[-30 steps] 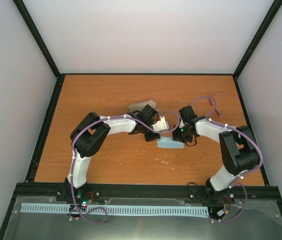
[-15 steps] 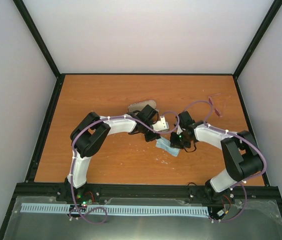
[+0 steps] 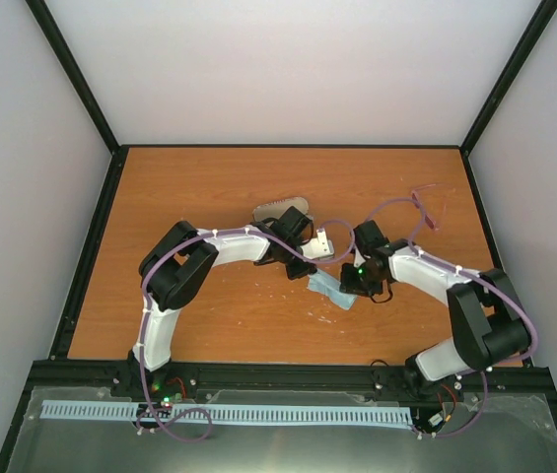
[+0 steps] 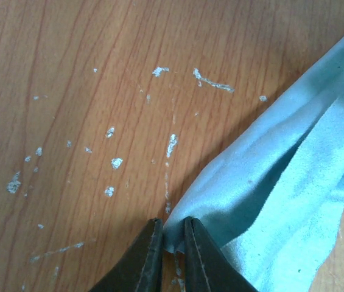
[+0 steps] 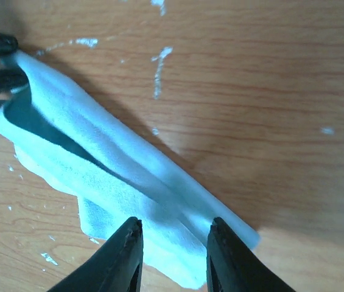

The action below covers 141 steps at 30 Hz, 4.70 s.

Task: Organize the sunglasses
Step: Fold the glasses cleaning cloth at the center of the board.

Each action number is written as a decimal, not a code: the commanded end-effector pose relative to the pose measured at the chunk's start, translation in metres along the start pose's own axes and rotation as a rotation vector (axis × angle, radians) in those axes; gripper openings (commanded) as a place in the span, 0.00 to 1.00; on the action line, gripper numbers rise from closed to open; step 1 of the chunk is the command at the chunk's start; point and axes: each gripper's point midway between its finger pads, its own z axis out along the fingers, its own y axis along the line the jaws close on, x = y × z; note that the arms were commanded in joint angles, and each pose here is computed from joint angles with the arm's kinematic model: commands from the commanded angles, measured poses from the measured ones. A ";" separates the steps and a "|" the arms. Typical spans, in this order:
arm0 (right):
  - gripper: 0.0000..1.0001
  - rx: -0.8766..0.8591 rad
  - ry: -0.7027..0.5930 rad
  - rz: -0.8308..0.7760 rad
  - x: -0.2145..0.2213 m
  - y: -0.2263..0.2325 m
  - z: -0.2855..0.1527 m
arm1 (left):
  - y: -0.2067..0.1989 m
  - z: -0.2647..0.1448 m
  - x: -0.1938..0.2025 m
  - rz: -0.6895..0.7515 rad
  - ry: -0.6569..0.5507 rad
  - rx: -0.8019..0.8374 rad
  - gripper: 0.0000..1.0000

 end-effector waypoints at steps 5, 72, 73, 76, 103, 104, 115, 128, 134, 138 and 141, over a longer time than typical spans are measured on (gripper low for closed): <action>0.25 0.121 -0.127 0.084 -0.002 -0.023 -0.031 | -0.003 0.005 0.003 0.029 0.019 -0.005 0.13; 0.51 0.004 -0.038 -0.034 -0.011 0.016 -0.019 | -0.004 0.003 0.005 0.031 0.011 -0.015 0.13; 0.53 0.014 -0.039 -0.029 -0.009 0.013 -0.019 | -0.004 0.003 0.005 0.033 0.011 -0.016 0.13; 0.56 0.016 -0.029 -0.018 0.000 0.007 -0.015 | -0.004 0.002 0.005 0.037 0.009 -0.018 0.13; 0.33 0.061 0.007 0.035 0.016 -0.015 0.005 | -0.004 0.002 0.006 0.034 0.013 -0.019 0.12; 0.33 0.065 0.009 0.034 0.016 -0.015 0.005 | -0.005 0.002 0.007 0.035 0.015 -0.017 0.12; 0.04 0.101 0.031 0.033 0.018 -0.023 0.012 | -0.004 0.000 0.007 0.033 0.018 -0.027 0.14; 0.03 0.204 -0.046 0.025 -0.011 -0.047 -0.005 | -0.007 -0.011 0.020 0.019 0.038 -0.045 0.20; 0.03 0.195 -0.027 -0.005 -0.019 -0.044 -0.002 | 0.002 -0.022 0.005 -0.021 -0.018 -0.060 0.52; 0.03 0.191 -0.028 -0.012 -0.020 -0.043 -0.001 | 0.008 -0.022 -0.006 -0.035 -0.039 -0.044 0.51; 0.03 0.186 -0.027 -0.013 -0.020 -0.042 -0.001 | 0.007 -0.019 -0.010 -0.034 -0.046 -0.023 0.50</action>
